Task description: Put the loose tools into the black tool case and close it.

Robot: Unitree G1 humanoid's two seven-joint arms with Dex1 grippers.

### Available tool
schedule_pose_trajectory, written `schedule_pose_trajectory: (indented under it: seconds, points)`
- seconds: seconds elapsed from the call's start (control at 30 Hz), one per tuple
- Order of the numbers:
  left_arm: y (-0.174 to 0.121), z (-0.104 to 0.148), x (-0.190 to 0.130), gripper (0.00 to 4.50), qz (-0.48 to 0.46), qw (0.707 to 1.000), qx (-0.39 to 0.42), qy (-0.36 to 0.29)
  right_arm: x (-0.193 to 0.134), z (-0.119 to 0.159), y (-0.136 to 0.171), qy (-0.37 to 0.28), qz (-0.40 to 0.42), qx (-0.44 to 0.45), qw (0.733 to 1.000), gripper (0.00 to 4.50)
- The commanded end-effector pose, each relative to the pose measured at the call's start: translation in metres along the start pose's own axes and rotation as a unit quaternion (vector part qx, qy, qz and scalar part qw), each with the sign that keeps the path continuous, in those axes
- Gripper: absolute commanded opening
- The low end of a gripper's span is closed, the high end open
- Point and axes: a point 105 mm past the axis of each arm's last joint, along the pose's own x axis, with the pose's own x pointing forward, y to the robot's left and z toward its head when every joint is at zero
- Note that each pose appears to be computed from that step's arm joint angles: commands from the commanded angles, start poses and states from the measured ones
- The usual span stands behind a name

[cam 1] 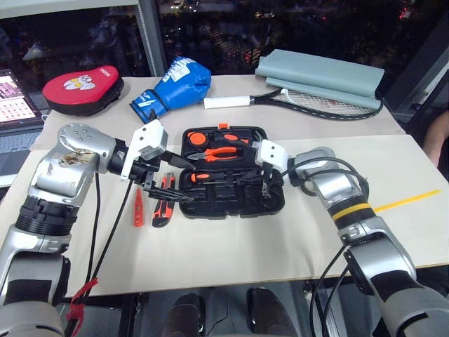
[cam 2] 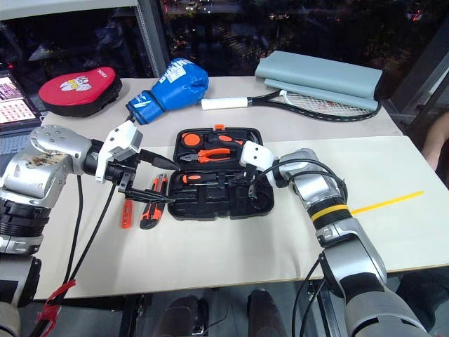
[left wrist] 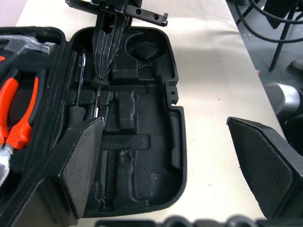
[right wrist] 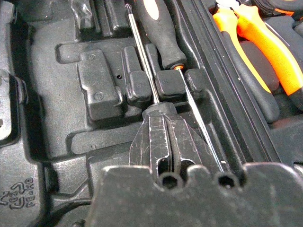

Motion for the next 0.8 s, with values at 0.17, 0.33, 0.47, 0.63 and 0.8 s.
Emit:
schedule_pose_trajectory:
  seconds: [0.17, 0.33, 0.47, 0.63, 0.8]
  points:
    - [-0.018, -0.044, -0.077, 4.50, 0.143, 0.986, -0.083, 0.038, -0.032, 0.025, 0.051, -0.040, 0.055, 0.016, 0.998, 2.90]
    - [-0.024, -0.077, -0.123, 4.50, 0.255, 0.953, -0.139, 0.086, -0.042, 0.027, 0.054, -0.044, 0.060, 0.024, 0.997, 4.48]
    - [-0.030, -0.076, -0.108, 4.50, 0.252, 0.949, -0.160, 0.101, -0.040, 0.028, 0.051, -0.048, 0.055, 0.022, 0.997, 4.48]
    - [-0.030, -0.069, -0.081, 4.50, 0.255, 0.928, -0.244, 0.116, -0.035, 0.030, 0.052, -0.053, 0.052, 0.016, 0.997, 4.48]
    - [-0.015, -0.071, -0.062, 4.50, 0.286, 0.894, -0.312, 0.148, -0.029, 0.031, 0.059, -0.062, 0.050, 0.015, 0.997, 4.48]
